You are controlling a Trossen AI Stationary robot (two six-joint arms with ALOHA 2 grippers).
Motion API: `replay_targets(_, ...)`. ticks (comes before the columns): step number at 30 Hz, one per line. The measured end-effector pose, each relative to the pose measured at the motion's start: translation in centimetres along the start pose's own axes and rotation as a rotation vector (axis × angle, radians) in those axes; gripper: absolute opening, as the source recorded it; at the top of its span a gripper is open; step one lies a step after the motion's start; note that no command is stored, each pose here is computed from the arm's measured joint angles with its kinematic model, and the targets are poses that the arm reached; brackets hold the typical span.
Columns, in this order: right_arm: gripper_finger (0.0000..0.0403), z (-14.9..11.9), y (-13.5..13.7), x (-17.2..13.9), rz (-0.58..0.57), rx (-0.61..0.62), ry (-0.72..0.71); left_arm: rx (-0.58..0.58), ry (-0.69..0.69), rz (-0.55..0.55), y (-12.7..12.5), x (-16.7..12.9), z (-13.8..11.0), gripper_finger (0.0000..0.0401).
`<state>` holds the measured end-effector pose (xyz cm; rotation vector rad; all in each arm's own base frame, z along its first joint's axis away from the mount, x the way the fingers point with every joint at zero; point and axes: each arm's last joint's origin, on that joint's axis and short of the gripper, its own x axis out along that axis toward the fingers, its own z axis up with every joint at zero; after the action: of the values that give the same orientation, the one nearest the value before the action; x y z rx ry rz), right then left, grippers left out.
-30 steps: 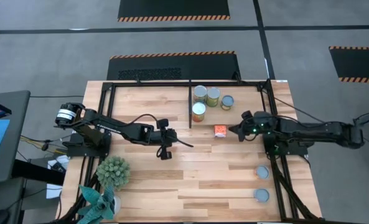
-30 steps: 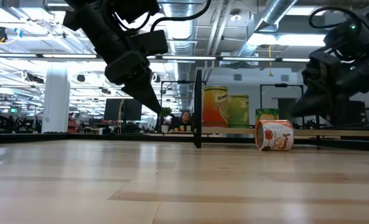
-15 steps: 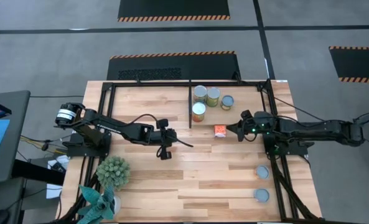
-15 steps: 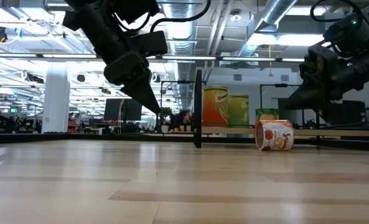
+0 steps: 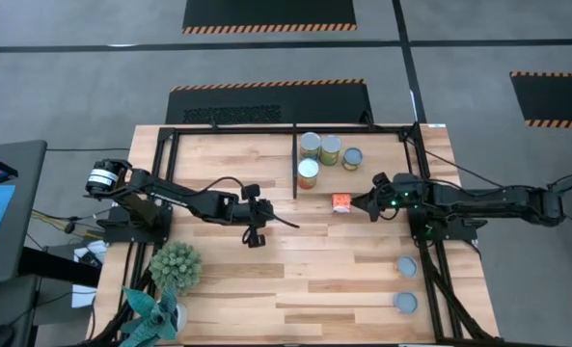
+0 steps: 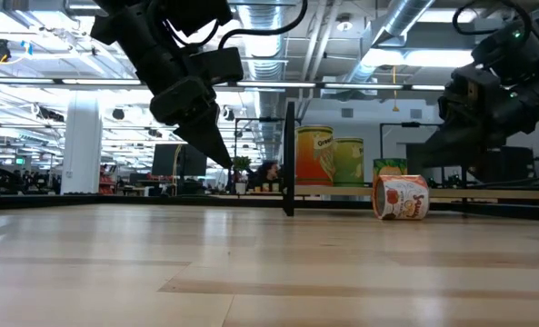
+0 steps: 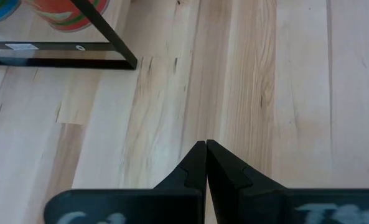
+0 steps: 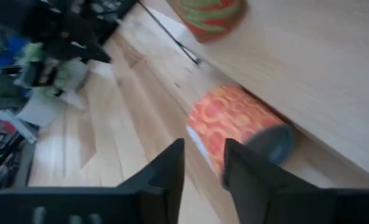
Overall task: Pick and place cans onto a shelf
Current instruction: Put the canned saucy meatballs on the shelf
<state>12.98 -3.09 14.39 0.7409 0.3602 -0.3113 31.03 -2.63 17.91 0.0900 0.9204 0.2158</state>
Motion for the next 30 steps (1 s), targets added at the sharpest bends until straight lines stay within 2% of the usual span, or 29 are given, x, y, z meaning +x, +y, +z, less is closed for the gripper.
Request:
replay_targets(4,0.0174,-0.5,-0.5,0.0,-0.063,0.074,0.041,-0.011,0.0,-0.002,0.0,0.0,0.0,0.0)
replay_targets(10,0.0208,-0.5,-0.5,0.0,-0.068,0.108,0.033,-0.01,0.0,-0.002,0.0,0.0,0.0,0.0)
replay_targets(16,0.0214,-0.7,-0.8,0.3,-0.13,0.129,0.032,-0.01,0.0,-0.002,0.0,0.0,0.0,0.0)
replay_targets(22,0.0214,-0.3,-0.6,1.0,-0.099,0.134,-0.001,-0.01,0.0,-0.001,0.0,0.0,0.0,0.0)
replay_targets(30,0.0214,-0.6,-0.7,2.0,-0.113,0.155,0.034,-0.01,0.0,0.0,0.0,0.0,0.0,0.0)
